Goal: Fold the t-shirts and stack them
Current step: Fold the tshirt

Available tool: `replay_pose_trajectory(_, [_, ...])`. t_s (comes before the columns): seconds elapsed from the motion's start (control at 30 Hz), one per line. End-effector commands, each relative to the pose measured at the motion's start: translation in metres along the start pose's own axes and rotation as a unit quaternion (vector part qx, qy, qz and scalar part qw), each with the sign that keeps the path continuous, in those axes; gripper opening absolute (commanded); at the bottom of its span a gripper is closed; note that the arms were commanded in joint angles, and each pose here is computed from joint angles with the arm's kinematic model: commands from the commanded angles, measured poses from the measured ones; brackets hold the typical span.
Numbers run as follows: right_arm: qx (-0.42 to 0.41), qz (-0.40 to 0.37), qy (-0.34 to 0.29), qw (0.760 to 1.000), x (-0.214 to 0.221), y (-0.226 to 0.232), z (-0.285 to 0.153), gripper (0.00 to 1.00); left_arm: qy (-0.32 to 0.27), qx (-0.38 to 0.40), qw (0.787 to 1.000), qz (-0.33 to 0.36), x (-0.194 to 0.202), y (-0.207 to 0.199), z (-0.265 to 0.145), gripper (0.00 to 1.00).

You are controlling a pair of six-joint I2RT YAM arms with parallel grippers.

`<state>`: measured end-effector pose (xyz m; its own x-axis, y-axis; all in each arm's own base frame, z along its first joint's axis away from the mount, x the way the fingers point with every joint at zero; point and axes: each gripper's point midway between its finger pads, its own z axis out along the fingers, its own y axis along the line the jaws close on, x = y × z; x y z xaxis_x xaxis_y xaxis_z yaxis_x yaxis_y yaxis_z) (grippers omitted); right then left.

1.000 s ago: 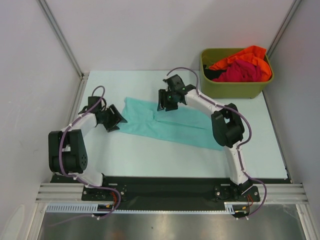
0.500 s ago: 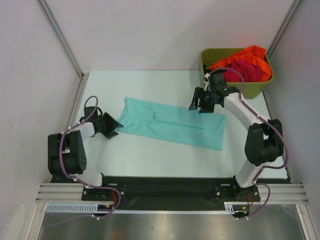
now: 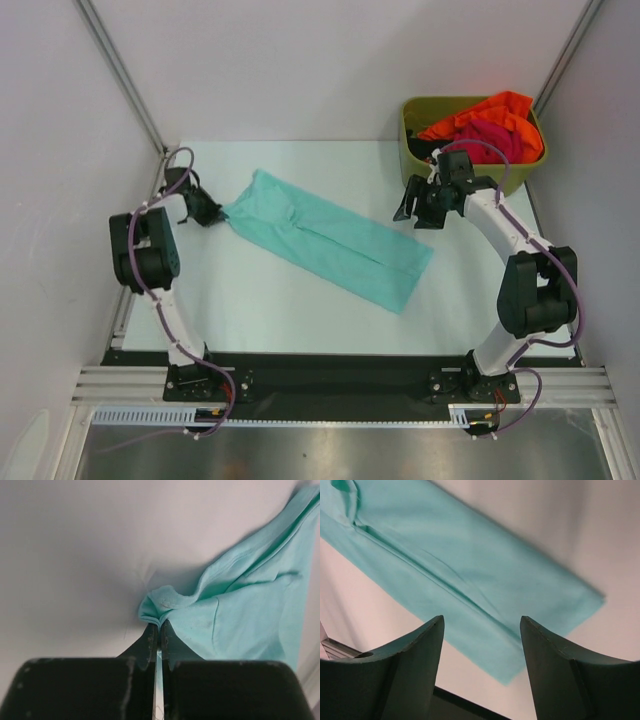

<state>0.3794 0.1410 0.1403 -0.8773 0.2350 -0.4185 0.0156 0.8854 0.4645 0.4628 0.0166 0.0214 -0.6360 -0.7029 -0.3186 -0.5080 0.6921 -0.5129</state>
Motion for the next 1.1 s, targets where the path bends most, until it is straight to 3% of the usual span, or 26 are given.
replay_pose_trajectory(0.0, [0.002,0.020,0.013,1.000,0.001,-0.001,-0.002,0.68,-0.096,0.013,0.993,0.071,-0.096,-0.039,0.007,0.00])
replay_pose_trajectory(0.03, [0.004,0.024,0.016,1.000,0.002,-0.001,-0.003,0.68,-0.079,0.003,0.994,0.074,-0.098,-0.029,0.035,0.00])
replay_pose_trajectory(0.1, [0.002,0.027,0.025,0.999,0.008,0.000,-0.004,0.69,-0.088,0.003,0.992,0.094,-0.125,-0.040,0.052,0.02])
replay_pose_trajectory(0.2, [-0.009,0.030,0.042,0.999,0.022,0.001,-0.005,0.69,-0.125,0.004,0.988,0.091,-0.171,-0.062,0.051,0.20])
replay_pose_trajectory(0.23, [-0.009,0.032,0.053,0.998,0.031,-0.003,-0.003,0.70,-0.138,-0.001,0.987,0.082,-0.176,-0.060,0.047,0.37])
replay_pose_trajectory(0.27, [-0.013,0.030,0.056,0.998,0.034,-0.003,-0.003,0.70,-0.159,-0.007,0.984,0.079,-0.184,-0.066,0.023,0.47])
replay_pose_trajectory(0.33, [-0.022,0.031,0.070,0.997,0.042,-0.003,0.002,0.71,-0.158,-0.040,0.983,0.082,-0.171,-0.052,0.016,0.67])
replay_pose_trajectory(0.43, [-0.045,0.031,0.080,0.995,0.048,-0.001,0.014,0.73,-0.131,-0.047,0.984,0.107,-0.144,-0.055,-0.004,0.75])
replay_pose_trajectory(0.53, [-0.059,0.023,0.101,0.993,0.056,0.003,0.032,0.74,-0.107,-0.061,0.986,0.113,-0.108,-0.047,-0.026,0.78])
replay_pose_trajectory(0.67, [-0.050,-0.015,0.138,0.989,0.071,0.007,0.057,0.74,-0.115,-0.042,0.987,0.101,-0.064,-0.038,-0.066,0.77])
replay_pose_trajectory(0.77, [-0.019,-0.049,0.153,0.987,0.073,0.000,0.072,0.63,-0.101,-0.034,0.987,0.117,-0.010,-0.024,-0.089,0.75])
replay_pose_trajectory(0.87, [-0.007,-0.072,0.159,0.985,0.076,-0.005,0.077,0.62,-0.131,-0.022,0.982,0.134,0.004,-0.028,-0.127,0.75])
replay_pose_trajectory(1.07, [-0.007,-0.082,0.177,0.981,0.085,-0.013,0.084,0.57,-0.086,0.021,0.986,0.140,0.058,-0.021,-0.152,0.73])
